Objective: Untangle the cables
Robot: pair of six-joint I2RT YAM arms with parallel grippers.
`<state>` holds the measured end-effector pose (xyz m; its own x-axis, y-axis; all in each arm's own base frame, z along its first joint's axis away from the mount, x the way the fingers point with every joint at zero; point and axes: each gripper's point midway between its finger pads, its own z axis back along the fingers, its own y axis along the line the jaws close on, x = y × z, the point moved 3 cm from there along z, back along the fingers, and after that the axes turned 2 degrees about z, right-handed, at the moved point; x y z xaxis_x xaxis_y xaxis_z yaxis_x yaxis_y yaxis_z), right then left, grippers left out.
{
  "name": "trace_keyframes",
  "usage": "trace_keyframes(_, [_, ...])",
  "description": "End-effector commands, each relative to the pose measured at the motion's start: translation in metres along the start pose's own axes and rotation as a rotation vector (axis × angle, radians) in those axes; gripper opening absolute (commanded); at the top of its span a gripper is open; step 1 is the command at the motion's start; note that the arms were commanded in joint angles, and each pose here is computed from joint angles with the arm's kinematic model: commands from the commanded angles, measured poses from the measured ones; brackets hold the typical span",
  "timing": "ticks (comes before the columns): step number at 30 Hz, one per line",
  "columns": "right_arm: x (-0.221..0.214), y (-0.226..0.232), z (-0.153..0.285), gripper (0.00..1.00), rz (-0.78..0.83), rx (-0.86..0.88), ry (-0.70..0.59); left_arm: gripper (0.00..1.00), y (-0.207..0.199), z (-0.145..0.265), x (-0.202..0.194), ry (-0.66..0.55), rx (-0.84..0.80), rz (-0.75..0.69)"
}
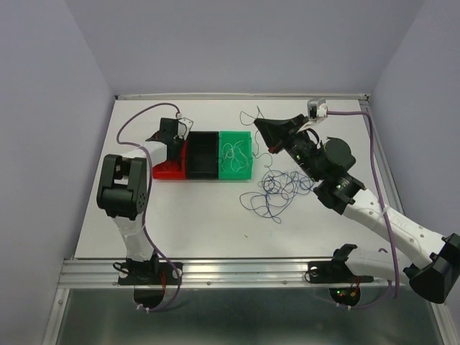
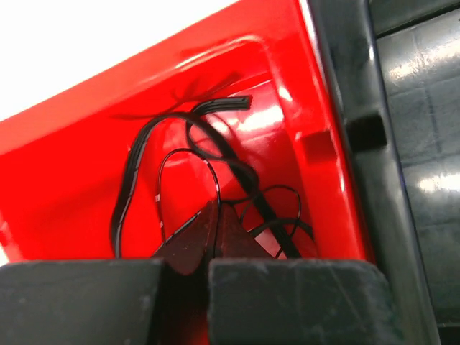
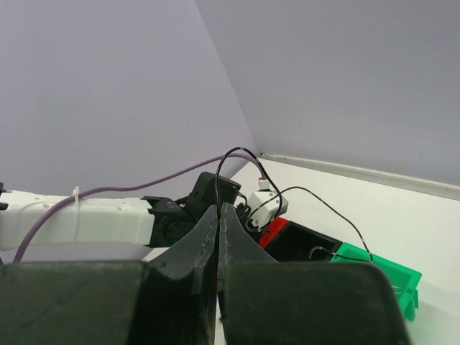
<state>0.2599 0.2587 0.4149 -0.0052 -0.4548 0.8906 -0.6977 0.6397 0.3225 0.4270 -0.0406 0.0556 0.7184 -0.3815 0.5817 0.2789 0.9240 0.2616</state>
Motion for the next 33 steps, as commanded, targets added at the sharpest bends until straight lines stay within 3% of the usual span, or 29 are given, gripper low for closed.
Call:
trace_keyframes(1, [0.014,0.005,0.002,0.01,-0.001,0.023,-0.06,0.0,0.027,0.035,0.025,-0.124,0.065,0.062])
trace_keyframes(6, [0.009,0.006,-0.005,0.01,-0.003,0.029,-0.044,0.25,0.03,0.07,0.039,-0.242,0.015,0.079])
trace_keyframes(7, [0.009,0.007,-0.006,0.01,-0.003,0.036,-0.041,0.37,0.026,0.082,0.046,-0.285,-0.019,0.074])
trace_keyframes(10, [0.014,0.014,-0.014,0.01,-0.005,0.071,-0.043,0.55,0.027,0.103,0.05,-0.339,-0.022,0.077])
trace_keyframes(15, [0.024,0.049,-0.021,0.01,-0.017,0.294,-0.06,0.67,0.023,0.141,0.055,-0.451,-0.051,0.068])
trace_keyframes(18, [0.039,0.069,-0.011,0.01,-0.046,0.422,-0.149,0.99,0.024,0.184,0.065,-0.586,-0.055,0.063])
trace_keyframes(24, [0.059,0.074,-0.017,0.01,-0.063,0.446,-0.252,0.99,0.013,0.236,0.077,-0.758,-0.14,0.028])
trace_keyframes(28, [0.08,0.075,-0.033,0.01,-0.102,0.413,-0.312,0.99,-0.015,0.276,0.084,-0.937,-0.324,-0.001])
trace_keyframes(33, [0.114,0.087,-0.049,0.01,-0.152,0.446,-0.394,0.99,-0.047,0.305,0.081,-1.054,-0.552,-0.048])
